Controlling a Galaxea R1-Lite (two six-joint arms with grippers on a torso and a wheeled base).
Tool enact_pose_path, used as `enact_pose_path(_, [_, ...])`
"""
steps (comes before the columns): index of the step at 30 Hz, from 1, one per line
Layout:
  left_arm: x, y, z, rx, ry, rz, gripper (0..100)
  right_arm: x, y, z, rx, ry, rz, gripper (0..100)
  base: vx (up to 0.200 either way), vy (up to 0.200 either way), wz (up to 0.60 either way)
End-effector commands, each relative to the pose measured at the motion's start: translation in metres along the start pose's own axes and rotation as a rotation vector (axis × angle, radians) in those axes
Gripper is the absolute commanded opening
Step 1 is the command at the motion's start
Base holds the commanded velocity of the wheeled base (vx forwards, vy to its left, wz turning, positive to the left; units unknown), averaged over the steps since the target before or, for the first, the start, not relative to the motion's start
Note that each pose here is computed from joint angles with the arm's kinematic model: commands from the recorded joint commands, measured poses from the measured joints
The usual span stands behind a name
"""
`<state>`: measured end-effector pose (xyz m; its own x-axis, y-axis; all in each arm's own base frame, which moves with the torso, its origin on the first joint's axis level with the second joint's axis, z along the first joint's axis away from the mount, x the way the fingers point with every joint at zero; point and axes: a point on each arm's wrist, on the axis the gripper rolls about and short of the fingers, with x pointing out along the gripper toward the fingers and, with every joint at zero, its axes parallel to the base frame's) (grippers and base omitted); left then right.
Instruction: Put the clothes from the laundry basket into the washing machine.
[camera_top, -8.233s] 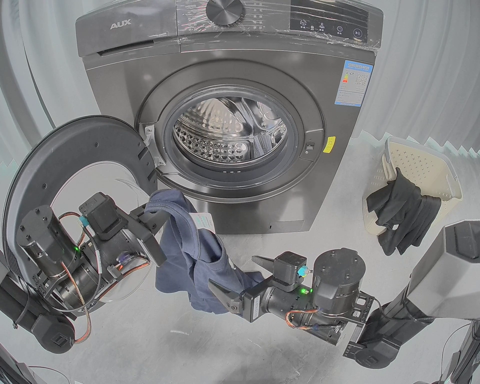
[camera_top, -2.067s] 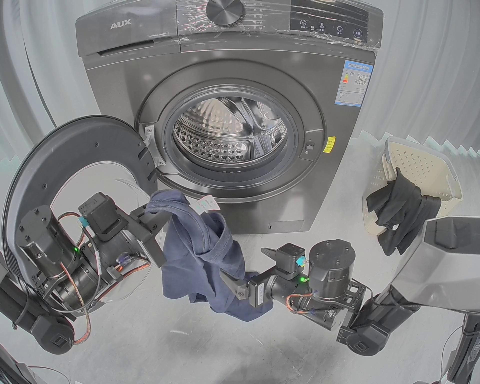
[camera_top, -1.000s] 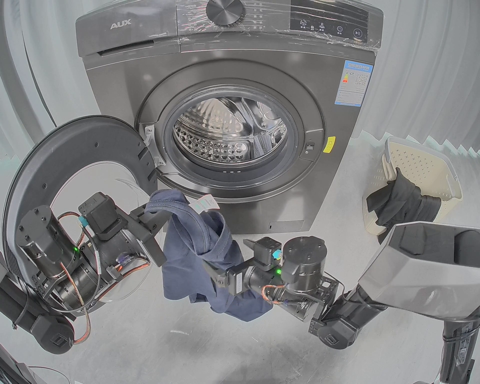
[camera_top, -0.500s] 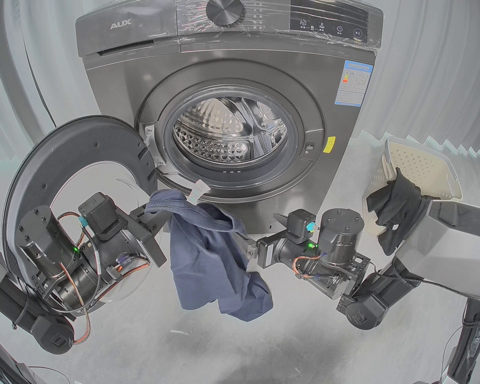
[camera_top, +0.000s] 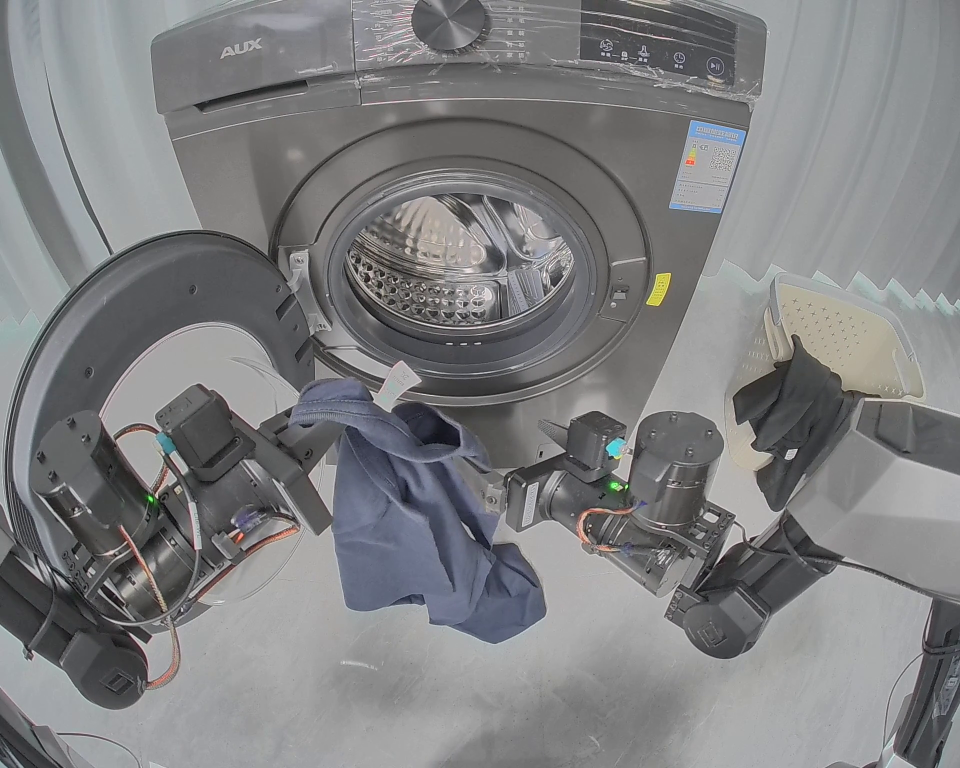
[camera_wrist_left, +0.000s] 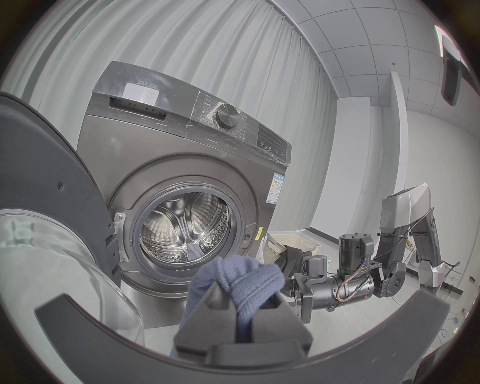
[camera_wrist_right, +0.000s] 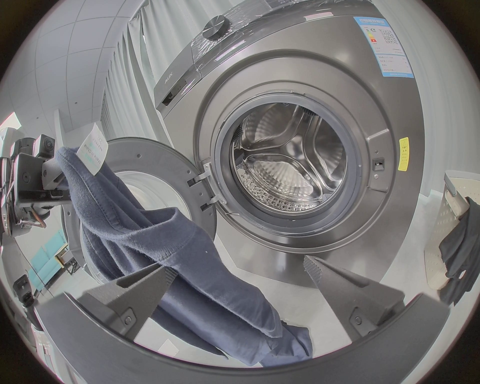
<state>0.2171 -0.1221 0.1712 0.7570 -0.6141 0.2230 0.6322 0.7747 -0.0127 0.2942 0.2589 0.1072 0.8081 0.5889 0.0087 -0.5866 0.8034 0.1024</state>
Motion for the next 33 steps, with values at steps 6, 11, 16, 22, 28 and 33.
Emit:
enact_pose_path(6, [-0.001,0.0,0.001,0.001,-0.006,-0.002,0,0.012,0.011,-0.014,0.002,0.015,0.027,100,0.0,0.0,0.0])
enact_pose_path(11, [-0.001,0.0,0.001,0.0,-0.004,-0.001,0,0.017,0.015,-0.016,0.006,0.006,0.035,100,0.0,0.0,0.0])
enact_pose_path(16, [-0.001,-0.001,0.001,0.0,-0.004,-0.003,0,0.018,0.017,-0.016,0.011,0.001,0.044,100,0.0,0.0,0.0])
enact_pose_path(22, [-0.001,-0.001,0.0,-0.001,0.0,-0.003,0,0.017,0.024,-0.015,0.023,-0.009,0.076,0,0.0,0.0,0.0])
enact_pose_path(28, [-0.001,0.0,0.0,0.0,-0.001,-0.001,0,0.015,0.03,-0.01,0.031,-0.019,0.094,0,0.0,0.0,0.0])
enact_pose_path(33, [-0.001,0.0,0.001,0.0,-0.003,-0.001,0,0.008,0.025,-0.001,0.032,-0.028,0.081,0,0.0,0.0,0.0])
